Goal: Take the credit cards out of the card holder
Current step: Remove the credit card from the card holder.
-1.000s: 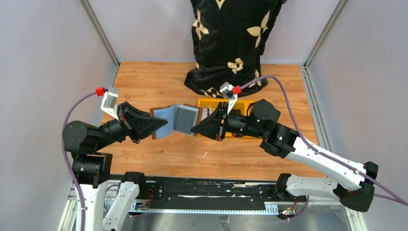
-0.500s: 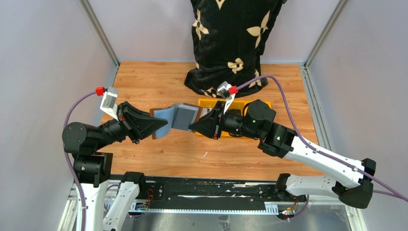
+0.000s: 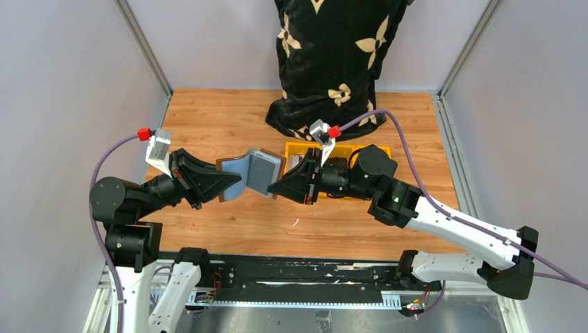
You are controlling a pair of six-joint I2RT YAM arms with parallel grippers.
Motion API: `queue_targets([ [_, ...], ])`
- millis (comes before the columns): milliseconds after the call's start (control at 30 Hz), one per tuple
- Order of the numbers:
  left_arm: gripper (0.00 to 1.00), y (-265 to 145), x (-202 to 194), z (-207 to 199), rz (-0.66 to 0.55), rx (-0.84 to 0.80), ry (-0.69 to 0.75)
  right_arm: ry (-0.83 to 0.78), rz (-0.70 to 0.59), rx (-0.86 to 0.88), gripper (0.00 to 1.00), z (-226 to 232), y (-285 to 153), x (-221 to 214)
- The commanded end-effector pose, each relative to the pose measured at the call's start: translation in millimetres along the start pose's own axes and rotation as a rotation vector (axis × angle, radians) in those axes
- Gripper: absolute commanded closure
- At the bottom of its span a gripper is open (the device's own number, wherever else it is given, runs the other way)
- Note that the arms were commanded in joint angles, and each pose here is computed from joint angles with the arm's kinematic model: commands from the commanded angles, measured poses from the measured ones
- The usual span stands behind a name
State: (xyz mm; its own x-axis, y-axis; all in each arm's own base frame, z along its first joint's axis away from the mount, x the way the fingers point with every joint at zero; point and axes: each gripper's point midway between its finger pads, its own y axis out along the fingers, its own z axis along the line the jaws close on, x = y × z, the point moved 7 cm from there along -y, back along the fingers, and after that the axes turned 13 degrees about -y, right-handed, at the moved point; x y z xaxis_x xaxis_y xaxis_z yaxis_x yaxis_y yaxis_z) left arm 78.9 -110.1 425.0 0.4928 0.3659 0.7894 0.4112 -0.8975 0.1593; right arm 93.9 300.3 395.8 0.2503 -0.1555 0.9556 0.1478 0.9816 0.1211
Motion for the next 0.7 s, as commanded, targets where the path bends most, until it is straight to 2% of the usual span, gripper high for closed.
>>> queue_targets([
  [0, 1.00, -5, -12, -5, 0.080, -0.035, -0.030, -0.034, -0.129, 0.063, 0.87, 14, 1, 26],
  [100, 1.00, -5, -12, -4, 0.075, -0.027, -0.017, -0.052, -0.165, 0.136, 0.87, 23, -5, 29],
  [200, 1.00, -4, -12, -1, 0.068, -0.013, -0.018, -0.060, -0.178, 0.182, 0.80, 29, -10, 31],
  [667, 1.00, -4, -8, -4, 0.050, -0.011, -0.018, -0.044, -0.140, 0.168, 0.68, 27, -8, 25],
])
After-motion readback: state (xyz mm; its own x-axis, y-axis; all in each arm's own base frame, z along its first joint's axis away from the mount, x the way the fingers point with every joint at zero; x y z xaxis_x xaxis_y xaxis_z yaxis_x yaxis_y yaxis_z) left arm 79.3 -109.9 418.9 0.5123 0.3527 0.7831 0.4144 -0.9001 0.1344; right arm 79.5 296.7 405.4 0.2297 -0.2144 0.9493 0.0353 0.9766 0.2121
